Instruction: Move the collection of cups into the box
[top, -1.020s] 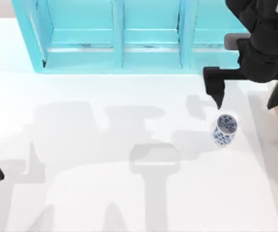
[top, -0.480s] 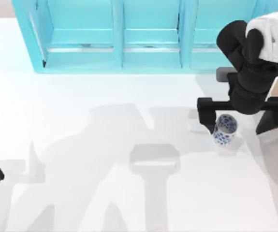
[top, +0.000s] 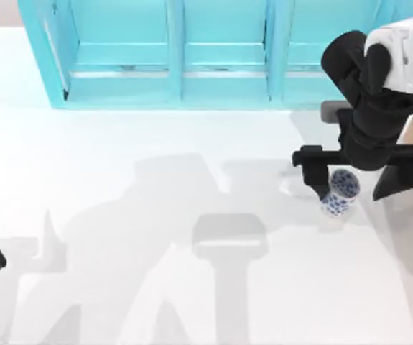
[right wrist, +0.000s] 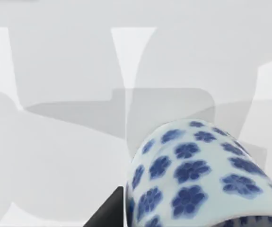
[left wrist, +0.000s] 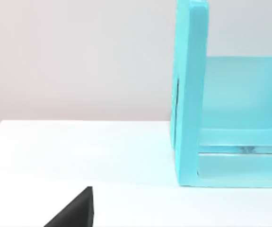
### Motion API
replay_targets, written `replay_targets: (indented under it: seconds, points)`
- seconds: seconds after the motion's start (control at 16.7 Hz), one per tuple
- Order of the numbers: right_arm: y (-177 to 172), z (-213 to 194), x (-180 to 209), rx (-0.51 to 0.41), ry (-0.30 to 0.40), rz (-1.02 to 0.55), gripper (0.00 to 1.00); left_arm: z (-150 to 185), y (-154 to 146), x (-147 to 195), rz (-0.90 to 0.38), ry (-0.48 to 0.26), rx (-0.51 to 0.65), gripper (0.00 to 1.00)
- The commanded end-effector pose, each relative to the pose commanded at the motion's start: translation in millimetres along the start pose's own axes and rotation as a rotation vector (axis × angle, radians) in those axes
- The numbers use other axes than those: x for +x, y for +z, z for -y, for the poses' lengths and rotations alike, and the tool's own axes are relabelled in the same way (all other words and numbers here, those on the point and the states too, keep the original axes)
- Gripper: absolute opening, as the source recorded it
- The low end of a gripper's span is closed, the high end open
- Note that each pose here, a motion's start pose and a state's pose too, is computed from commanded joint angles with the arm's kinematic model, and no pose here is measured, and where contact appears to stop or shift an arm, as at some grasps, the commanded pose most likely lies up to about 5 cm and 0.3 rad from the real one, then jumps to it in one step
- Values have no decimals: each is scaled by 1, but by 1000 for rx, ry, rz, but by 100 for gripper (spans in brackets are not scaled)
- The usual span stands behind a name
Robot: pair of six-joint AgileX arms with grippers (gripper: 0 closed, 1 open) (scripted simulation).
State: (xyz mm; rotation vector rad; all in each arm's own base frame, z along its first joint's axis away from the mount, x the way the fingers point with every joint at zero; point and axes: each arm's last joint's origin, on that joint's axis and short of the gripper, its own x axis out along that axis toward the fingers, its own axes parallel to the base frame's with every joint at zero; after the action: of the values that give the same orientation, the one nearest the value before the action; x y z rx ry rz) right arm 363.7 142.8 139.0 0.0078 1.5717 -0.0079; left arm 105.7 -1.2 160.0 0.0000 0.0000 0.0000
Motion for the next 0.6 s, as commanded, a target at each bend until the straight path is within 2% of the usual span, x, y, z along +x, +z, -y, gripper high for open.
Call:
replay_targets:
  seconds: [0.48, 0.6]
  points:
    - [0, 0, 0, 0, 0, 0, 2, 0, 0, 0, 0, 0, 0, 100]
    - [0, 0, 0, 0, 0, 0, 0, 0, 0, 0, 0, 0, 0, 100]
